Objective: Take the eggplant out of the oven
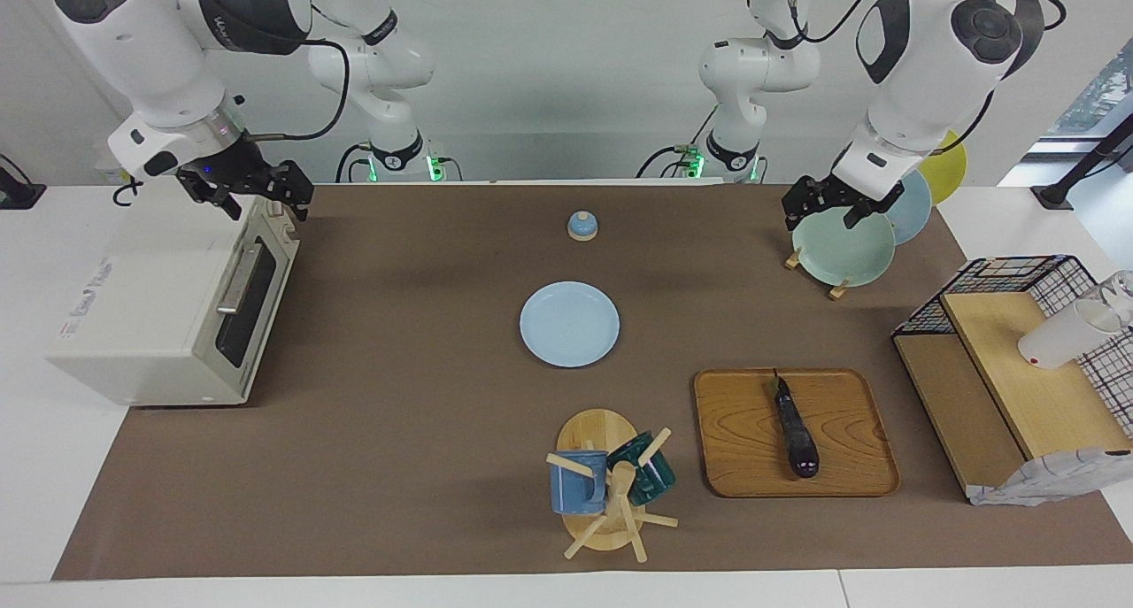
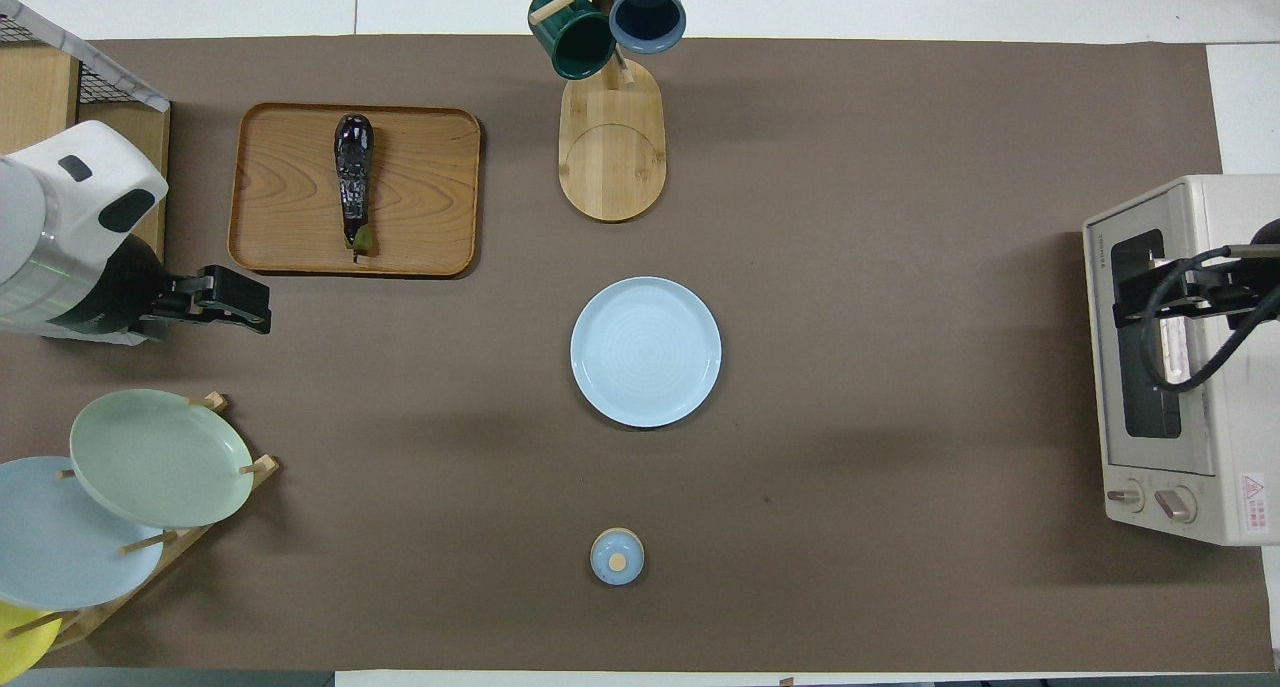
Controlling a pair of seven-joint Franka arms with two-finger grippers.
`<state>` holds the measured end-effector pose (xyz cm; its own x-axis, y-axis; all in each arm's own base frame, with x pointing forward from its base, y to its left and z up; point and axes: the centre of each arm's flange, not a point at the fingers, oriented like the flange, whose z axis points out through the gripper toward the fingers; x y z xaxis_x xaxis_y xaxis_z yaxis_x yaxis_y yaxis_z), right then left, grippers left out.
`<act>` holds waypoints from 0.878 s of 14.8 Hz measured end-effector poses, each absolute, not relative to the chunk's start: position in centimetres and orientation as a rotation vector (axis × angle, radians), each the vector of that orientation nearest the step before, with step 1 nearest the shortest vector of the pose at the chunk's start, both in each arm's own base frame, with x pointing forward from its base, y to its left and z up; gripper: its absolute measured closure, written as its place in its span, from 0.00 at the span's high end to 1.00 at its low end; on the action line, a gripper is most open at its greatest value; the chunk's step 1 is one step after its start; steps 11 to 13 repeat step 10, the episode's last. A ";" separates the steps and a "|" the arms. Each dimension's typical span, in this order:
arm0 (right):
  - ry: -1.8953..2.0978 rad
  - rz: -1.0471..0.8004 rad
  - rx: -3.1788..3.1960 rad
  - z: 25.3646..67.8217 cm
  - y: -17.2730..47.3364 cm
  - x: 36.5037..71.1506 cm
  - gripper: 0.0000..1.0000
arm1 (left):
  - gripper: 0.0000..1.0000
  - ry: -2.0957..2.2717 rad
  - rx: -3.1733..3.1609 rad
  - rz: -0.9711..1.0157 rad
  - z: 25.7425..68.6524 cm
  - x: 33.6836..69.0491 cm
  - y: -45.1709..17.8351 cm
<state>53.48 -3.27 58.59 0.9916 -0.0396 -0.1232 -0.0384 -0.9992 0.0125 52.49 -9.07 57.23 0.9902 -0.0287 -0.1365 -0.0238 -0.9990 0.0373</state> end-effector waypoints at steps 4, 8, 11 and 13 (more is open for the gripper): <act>-0.061 -0.194 3.125 58.6 -3.3 53.5 1.00 | 1.00 -0.042 3.098 -0.195 58.8 52.4 -9.0; -0.061 -0.194 3.125 58.6 -3.3 53.5 1.00 | 1.00 -0.038 3.099 -0.192 58.9 52.4 -8.9; -0.061 -0.194 3.125 58.6 -3.3 53.5 1.00 | 1.00 -0.036 3.099 -0.192 58.9 52.4 -8.8; -0.061 -0.194 3.125 58.6 -3.3 53.5 1.00 | 1.00 -0.036 3.099 -0.192 58.9 52.4 -8.8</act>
